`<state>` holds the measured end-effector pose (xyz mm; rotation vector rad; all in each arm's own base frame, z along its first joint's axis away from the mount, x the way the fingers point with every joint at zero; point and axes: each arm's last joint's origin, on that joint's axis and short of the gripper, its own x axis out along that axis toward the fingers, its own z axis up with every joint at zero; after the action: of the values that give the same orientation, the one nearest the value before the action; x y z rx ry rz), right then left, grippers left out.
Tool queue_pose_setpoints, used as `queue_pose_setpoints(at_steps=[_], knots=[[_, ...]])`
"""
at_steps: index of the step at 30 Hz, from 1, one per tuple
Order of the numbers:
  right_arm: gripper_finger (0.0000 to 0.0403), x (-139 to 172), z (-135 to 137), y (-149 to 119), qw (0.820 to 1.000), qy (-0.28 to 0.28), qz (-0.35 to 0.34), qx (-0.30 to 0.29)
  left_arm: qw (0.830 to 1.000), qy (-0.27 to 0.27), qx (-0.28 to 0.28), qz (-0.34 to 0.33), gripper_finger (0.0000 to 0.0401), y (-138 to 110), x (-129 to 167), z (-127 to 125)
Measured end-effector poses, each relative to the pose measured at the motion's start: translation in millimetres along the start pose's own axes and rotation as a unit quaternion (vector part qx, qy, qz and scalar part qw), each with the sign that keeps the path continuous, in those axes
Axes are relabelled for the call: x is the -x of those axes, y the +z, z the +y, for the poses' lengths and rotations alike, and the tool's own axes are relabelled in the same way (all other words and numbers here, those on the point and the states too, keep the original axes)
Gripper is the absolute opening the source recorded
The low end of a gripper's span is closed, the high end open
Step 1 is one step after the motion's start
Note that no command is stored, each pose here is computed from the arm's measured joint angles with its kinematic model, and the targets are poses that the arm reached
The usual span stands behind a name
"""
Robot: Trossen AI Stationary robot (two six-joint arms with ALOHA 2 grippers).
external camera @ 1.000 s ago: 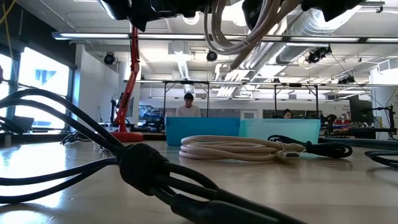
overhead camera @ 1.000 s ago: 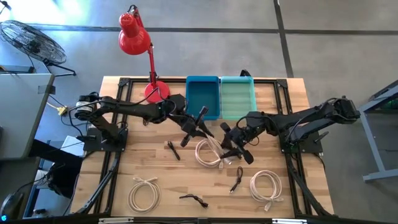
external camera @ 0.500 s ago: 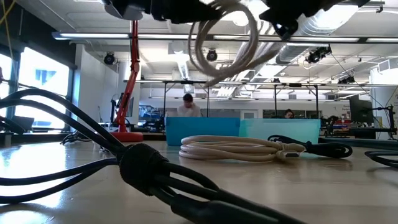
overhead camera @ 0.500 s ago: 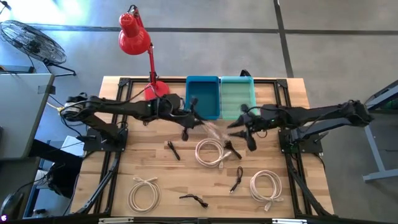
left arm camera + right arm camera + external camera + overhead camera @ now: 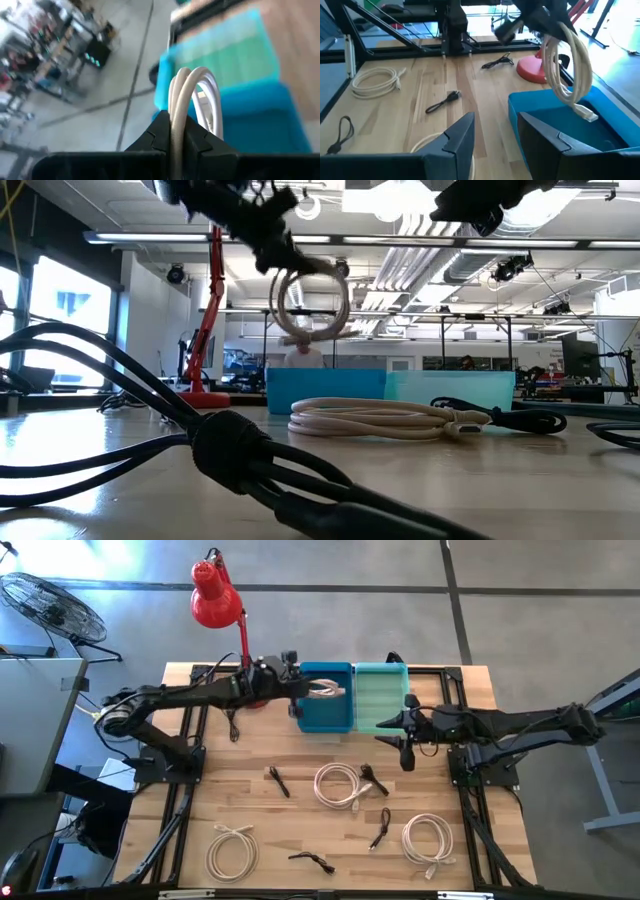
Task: Pick & Place USB Port
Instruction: Put the white charger cable into the blue bin
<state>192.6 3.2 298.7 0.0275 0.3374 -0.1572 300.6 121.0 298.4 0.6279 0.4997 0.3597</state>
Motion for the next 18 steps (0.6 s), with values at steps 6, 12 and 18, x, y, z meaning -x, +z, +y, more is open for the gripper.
queue_pose_setpoints(at_steps=[6,12,18], knots=[[0.0142,-7.6,1.3,-3.4,1.0,-0.001,0.016,0.003,1.0,0.014,0.008,0.023,0.0012,-18.9,-27.7,-0.1],[0.0142,-9.6,1.6,-4.5,1.0,-0.001,0.021,0.004,0.998,0.017,-0.035,0.045,0.001,-31.9,-53.5,-14.3],[0.0142,-9.6,1.6,-4.5,1.0,-0.001,0.021,0.004,0.996,0.037,-0.062,0.054,0.001,-43.2,-75.8,-24.8]])
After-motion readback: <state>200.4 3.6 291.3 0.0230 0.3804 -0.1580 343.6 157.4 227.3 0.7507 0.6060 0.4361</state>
